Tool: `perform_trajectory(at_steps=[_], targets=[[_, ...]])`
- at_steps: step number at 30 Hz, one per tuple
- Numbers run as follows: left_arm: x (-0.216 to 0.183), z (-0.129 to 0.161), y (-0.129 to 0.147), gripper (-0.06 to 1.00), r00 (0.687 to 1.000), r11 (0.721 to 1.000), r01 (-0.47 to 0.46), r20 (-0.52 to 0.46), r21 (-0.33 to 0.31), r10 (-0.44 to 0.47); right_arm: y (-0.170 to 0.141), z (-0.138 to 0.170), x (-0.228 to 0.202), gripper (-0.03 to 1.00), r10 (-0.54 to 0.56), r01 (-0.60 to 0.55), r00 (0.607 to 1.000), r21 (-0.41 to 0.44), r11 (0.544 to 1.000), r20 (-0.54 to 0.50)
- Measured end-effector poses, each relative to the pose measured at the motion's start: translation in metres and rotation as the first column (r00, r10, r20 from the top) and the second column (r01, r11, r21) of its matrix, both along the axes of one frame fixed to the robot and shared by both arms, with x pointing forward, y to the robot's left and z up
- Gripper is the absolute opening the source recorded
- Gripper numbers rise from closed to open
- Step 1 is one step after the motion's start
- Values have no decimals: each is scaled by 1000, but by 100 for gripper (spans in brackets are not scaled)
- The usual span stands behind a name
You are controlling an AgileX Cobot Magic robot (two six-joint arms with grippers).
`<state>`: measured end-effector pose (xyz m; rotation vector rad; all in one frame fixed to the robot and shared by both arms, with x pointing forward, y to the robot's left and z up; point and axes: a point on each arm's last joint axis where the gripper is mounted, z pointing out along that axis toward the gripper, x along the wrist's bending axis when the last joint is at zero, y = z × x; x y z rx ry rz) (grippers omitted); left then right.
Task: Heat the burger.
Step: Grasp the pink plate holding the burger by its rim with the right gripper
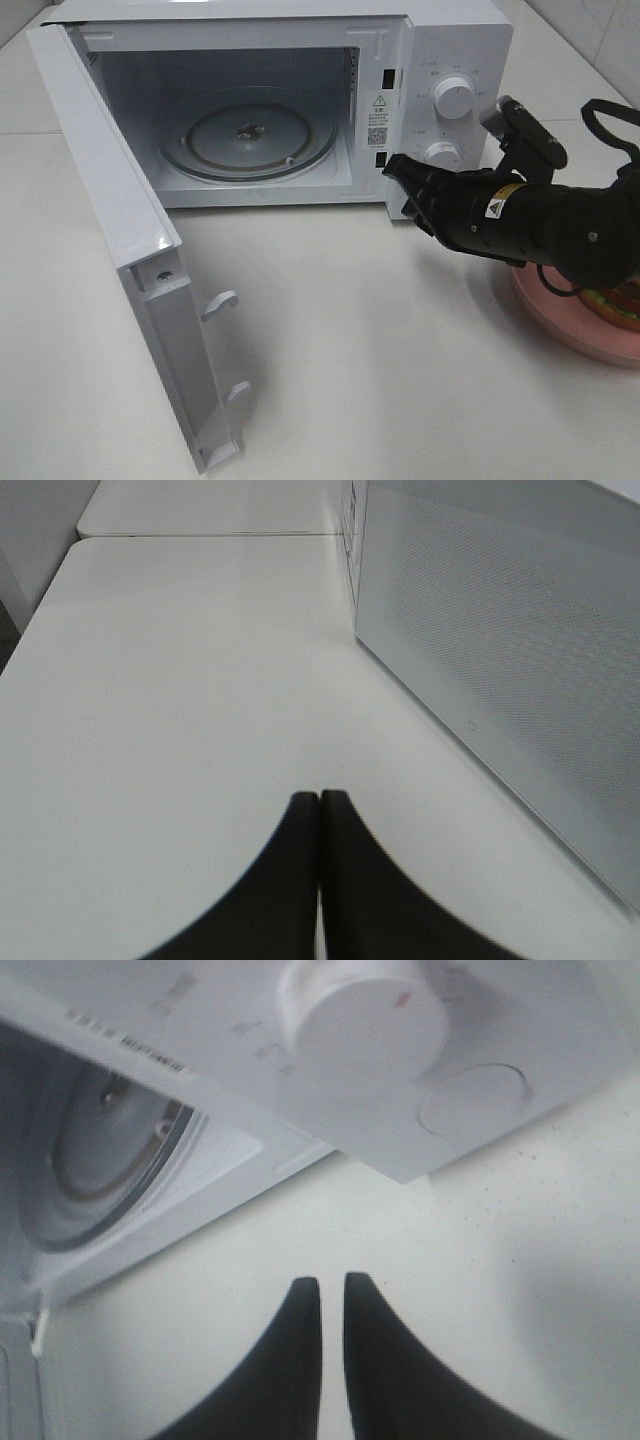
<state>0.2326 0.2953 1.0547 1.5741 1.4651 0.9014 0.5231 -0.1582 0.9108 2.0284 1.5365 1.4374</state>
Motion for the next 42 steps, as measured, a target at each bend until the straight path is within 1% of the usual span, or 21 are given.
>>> perform_trajectory(at_steps=[1,2,4,5,6,7,9,10,11,12,13,15,16,18,20,28,34,36,37,39,42], targets=[[0,0,0,0,1000,1000,0,0,0,0,1,0,-1,8,47,-46,999,-47,998,19],[0,0,0,0,1000,1000,0,0,0,0,1,0,-1,8,47,-46,999,-47,998,19],[0,0,0,0,1000,1000,0,0,0,0,4,-1,-3,9,180,-169,982,-177,970,52],[0,0,0,0,1000,1000,0,0,0,0,4,-1,-3,9,180,-169,982,-177,970,52],[0,0,0,0,1000,1000,0,0,0,0,6,-3,-5,9,254,-233,965,-250,940,56],[0,0,0,0,1000,1000,0,0,0,0,6,-3,-5,9,254,-233,965,-250,940,56],[0,0,0,0,1000,1000,0,0,0,0,7,-6,-8,10,353,-318,935,-353,880,38],[0,0,0,0,1000,1000,0,0,0,0,7,-6,-8,10,353,-318,935,-353,880,38],[0,0,0,0,1000,1000,0,0,0,0,6,-9,-10,11,403,-363,915,-412,835,11],[0,0,0,0,1000,1000,0,0,0,0,6,-9,-10,11,403,-363,915,-412,835,11],[0,0,0,0,1000,1000,0,0,0,0,5,-12,-13,11,431,-396,902,-453,799,-29],[0,0,0,0,1000,1000,0,0,0,0,4,-13,-13,12,438,-407,898,-466,786,-45],[0,0,0,0,1000,1000,0,0,0,0,3,-16,-15,12,446,-432,890,-490,757,-94],[0,0,0,0,1000,1000,0,0,0,0,2,-17,-14,12,444,-439,889,-496,749,-116],[0,0,0,0,1000,1000,0,0,0,0,2,-15,-10,13,428,-465,882,-517,719,-198],[0,0,0,0,1000,1000,0,0,0,0,2,0,6,14,346,-519,852,-547,657,-392],[0,0,0,0,1000,1000,0,0,0,0,1,12,11,16,282,-547,821,-542,638,-497],[0,0,0,0,1000,1000,0,0,0,0,1,18,11,17,253,-576,785,-514,636,-566],[0,0,0,0,1000,1000,0,0,0,0,1,18,11,17,253,-576,785,-514,636,-566],[0,0,0,0,1000,1000,0,0,0,0,4,26,7,21,240,-620,720,-447,645,-652],[0,0,0,0,1000,1000,0,0,0,0,5,27,7,23,241,-624,709,-430,652,-663]])
